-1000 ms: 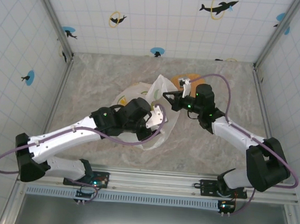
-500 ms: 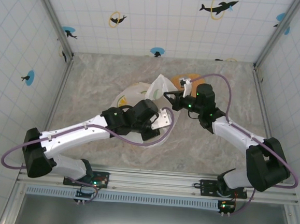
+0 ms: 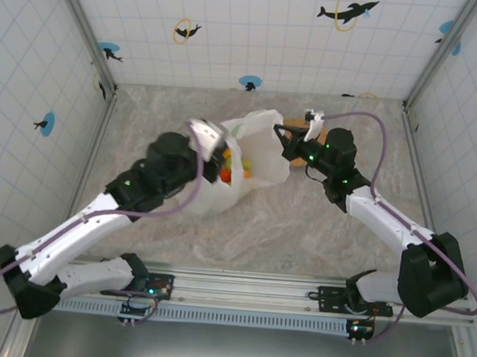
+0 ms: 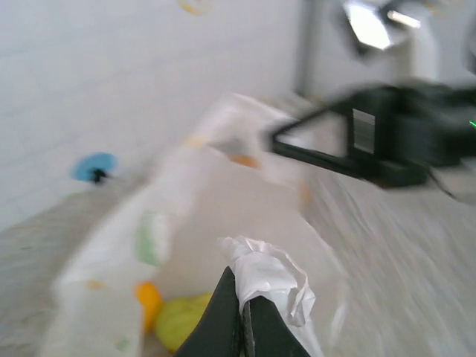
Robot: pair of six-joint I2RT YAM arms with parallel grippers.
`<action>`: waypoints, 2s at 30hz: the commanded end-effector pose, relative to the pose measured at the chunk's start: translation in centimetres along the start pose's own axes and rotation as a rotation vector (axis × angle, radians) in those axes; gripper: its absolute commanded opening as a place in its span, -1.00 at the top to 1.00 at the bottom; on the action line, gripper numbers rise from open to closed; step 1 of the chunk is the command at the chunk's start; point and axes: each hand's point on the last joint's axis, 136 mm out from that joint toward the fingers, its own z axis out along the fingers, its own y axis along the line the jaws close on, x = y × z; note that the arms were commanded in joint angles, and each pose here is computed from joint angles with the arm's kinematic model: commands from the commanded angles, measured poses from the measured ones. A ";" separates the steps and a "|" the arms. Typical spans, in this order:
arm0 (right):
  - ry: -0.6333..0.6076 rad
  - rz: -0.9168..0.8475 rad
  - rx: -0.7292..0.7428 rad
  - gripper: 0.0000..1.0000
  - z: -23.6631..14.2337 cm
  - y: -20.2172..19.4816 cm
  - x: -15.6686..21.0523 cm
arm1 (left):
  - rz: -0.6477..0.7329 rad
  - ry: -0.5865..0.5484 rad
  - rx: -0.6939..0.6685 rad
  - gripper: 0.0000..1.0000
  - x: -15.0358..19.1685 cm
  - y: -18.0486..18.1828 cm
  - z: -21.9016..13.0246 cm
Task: Place the fruits into the plastic bag
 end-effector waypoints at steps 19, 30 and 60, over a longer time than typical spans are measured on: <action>-0.378 -0.075 -0.086 1.00 1.8 4.7 -14.9 | -0.444 -0.332 -0.306 1.00 -8.6 14.3 -2.8; -0.362 -0.047 -0.163 1.00 5.5 5.5 -16.2 | -0.441 -0.398 -0.280 1.00 -10.3 14.2 -3.6; -0.027 -0.003 -0.011 0.10 8.3 -1.9 -8.5 | -0.347 -0.175 0.081 -0.07 -3.6 7.0 -0.7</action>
